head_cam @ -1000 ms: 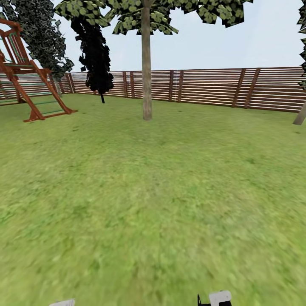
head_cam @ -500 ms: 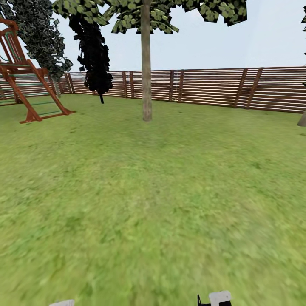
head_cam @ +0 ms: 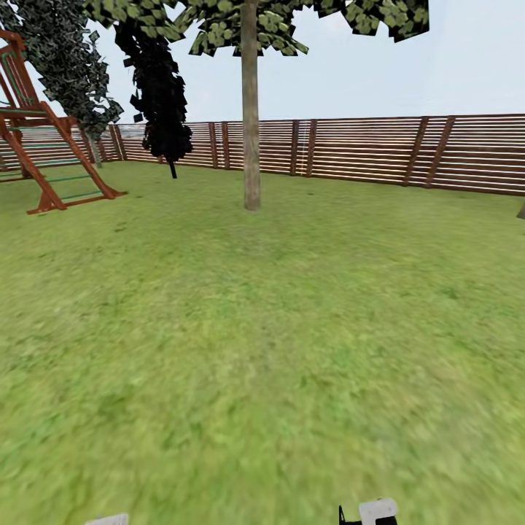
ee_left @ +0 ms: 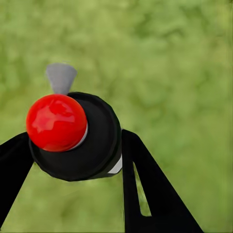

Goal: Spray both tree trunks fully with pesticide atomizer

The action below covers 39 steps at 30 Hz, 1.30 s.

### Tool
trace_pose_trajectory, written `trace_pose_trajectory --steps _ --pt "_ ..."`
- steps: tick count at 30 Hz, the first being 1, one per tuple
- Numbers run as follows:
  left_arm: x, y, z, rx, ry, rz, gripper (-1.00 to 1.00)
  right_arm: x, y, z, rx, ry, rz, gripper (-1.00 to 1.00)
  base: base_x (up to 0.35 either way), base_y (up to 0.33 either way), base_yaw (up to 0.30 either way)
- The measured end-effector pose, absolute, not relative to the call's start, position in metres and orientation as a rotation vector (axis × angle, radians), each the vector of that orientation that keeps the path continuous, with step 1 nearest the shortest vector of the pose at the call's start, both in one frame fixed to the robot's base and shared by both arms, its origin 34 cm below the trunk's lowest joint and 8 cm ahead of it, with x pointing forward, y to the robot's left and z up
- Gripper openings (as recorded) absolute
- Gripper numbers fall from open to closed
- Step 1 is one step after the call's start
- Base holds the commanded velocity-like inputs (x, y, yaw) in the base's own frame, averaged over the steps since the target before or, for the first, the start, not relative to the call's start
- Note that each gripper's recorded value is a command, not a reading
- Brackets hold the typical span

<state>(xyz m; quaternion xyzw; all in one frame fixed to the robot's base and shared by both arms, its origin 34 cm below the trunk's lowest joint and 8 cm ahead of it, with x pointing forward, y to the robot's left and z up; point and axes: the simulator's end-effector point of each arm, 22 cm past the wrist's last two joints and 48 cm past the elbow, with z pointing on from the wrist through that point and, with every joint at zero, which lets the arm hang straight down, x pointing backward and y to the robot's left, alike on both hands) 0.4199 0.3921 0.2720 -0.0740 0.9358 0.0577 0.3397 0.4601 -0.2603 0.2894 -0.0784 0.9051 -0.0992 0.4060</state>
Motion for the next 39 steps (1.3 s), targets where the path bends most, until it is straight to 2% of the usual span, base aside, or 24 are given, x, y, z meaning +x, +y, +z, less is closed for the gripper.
trace_pose_trajectory --steps 39 --pt "0.4201 0.3936 0.2724 -0.194 2.435 0.153 -1.00 0.4601 -0.2603 0.2894 -0.198 2.283 -0.250 1.00 0.338 0.000 0.000"
